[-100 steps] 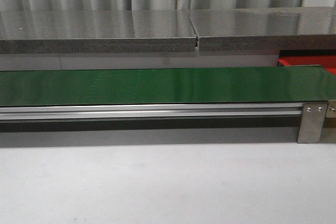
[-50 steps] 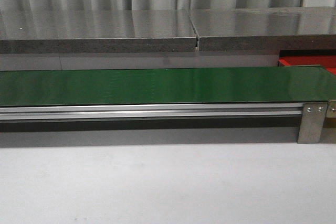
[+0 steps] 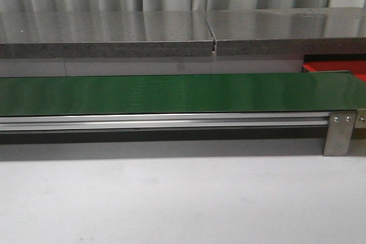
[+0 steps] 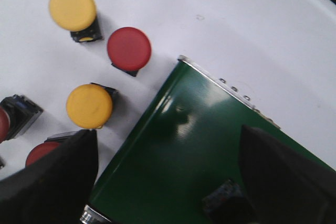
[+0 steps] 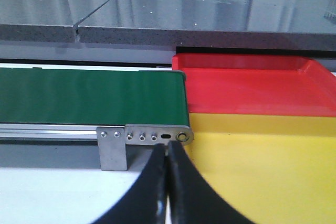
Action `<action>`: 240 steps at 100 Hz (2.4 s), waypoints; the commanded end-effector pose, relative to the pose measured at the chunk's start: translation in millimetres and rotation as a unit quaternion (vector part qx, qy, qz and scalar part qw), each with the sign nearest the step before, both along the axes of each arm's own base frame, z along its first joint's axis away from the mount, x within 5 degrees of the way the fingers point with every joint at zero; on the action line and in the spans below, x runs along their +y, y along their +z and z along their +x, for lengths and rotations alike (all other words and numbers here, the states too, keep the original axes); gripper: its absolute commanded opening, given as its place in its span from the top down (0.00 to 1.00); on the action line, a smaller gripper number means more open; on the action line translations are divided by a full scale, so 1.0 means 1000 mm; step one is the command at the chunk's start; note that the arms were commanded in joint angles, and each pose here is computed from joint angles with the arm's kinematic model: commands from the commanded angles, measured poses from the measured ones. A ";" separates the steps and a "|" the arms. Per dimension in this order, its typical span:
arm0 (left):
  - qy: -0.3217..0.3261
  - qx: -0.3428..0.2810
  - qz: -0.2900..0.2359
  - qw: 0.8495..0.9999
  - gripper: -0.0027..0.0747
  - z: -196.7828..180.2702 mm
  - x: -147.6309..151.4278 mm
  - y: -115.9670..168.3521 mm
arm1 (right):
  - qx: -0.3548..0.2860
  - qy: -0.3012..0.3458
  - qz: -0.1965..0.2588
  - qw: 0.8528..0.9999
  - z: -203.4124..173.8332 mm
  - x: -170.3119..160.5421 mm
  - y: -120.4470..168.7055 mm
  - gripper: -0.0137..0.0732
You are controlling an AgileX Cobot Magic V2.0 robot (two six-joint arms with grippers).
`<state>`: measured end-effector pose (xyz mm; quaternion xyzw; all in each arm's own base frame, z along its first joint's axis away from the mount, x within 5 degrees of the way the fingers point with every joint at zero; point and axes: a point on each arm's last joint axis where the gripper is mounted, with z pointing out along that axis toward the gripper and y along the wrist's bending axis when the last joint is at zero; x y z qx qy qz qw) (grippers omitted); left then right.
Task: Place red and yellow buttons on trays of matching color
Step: 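Carry the yellow button onto the green belt and open the left gripper, then grasp a red button from the cluster with the left gripper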
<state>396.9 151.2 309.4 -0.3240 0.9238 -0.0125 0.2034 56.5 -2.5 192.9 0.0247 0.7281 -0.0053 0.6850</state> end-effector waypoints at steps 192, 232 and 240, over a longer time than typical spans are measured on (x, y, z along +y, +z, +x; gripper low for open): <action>0.102 -0.120 -0.094 0.983 0.61 0.039 0.059 -0.062 | -0.051 -0.003 -0.007 0.999 -0.001 0.000 0.011 0.92; 0.011 -0.135 -0.047 0.990 0.61 0.013 0.043 0.001 | -0.051 -0.003 -0.007 0.999 -0.001 0.000 0.011 0.92; -0.012 -0.135 -0.036 0.990 0.61 0.006 0.039 0.013 | -0.051 -0.003 -0.007 0.999 -0.001 0.000 0.011 0.92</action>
